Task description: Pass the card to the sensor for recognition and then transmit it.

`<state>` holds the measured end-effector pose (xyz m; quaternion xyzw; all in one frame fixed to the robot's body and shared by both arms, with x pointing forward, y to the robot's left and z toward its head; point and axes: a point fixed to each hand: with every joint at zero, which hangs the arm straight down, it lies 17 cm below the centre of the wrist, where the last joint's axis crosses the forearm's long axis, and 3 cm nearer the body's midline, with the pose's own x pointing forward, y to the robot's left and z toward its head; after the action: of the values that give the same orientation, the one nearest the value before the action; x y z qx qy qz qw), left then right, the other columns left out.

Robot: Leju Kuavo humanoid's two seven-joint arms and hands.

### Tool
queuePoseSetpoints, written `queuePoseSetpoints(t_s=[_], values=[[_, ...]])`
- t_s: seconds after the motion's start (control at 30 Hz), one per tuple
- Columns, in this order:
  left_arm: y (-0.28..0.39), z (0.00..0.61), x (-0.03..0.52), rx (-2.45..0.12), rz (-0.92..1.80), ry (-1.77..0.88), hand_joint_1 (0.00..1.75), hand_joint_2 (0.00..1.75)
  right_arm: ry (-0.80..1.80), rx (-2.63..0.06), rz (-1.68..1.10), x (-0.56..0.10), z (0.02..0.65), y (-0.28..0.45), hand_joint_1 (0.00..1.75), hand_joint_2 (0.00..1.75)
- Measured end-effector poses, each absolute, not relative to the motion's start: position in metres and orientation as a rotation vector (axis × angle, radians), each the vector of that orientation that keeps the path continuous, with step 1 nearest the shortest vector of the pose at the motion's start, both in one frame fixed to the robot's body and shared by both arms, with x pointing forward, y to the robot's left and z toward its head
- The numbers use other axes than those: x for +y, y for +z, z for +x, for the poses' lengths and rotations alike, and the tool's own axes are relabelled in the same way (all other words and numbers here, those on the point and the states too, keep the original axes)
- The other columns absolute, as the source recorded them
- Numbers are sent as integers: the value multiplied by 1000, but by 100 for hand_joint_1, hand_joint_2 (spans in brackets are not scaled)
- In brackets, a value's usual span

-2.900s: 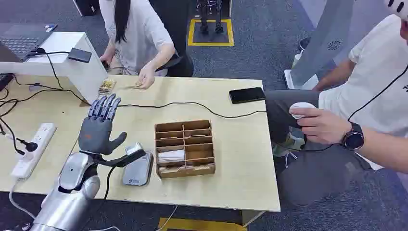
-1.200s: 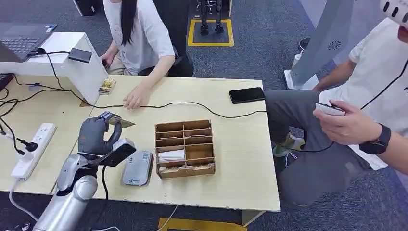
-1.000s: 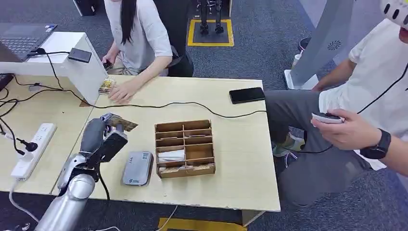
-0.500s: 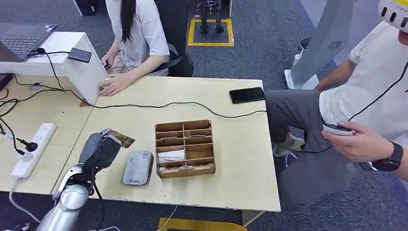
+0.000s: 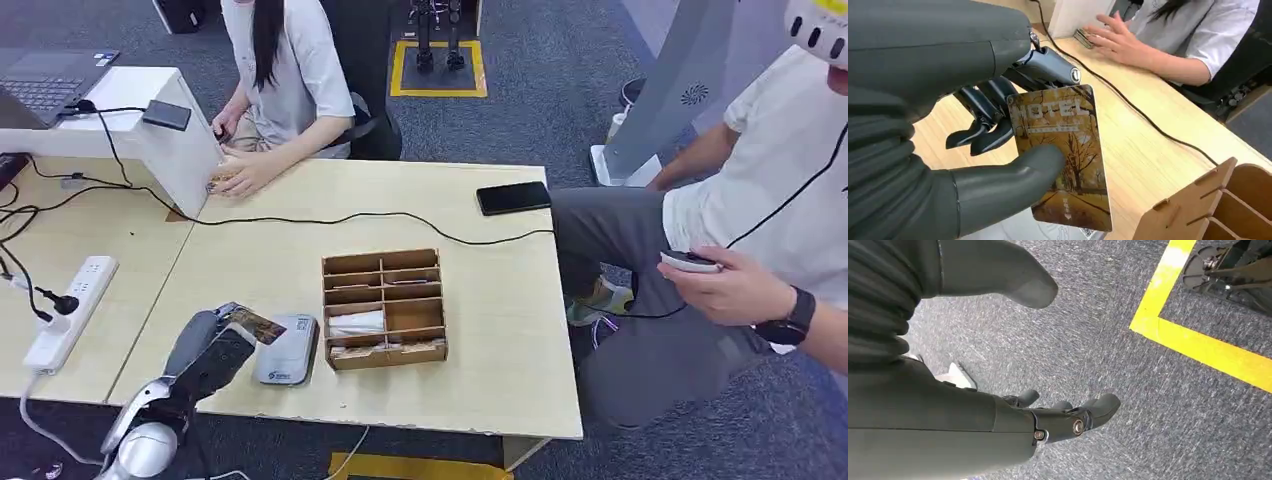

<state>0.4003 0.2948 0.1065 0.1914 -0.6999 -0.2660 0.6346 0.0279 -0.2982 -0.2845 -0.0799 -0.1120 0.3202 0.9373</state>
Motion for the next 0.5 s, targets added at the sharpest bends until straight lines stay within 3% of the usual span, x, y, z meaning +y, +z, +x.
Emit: queuePoseSetpoints(t_s=[0.5], values=[[103,405,272,-1599,562,-649,175,175,666,-238,-158,-293,32,-284,0,175]])
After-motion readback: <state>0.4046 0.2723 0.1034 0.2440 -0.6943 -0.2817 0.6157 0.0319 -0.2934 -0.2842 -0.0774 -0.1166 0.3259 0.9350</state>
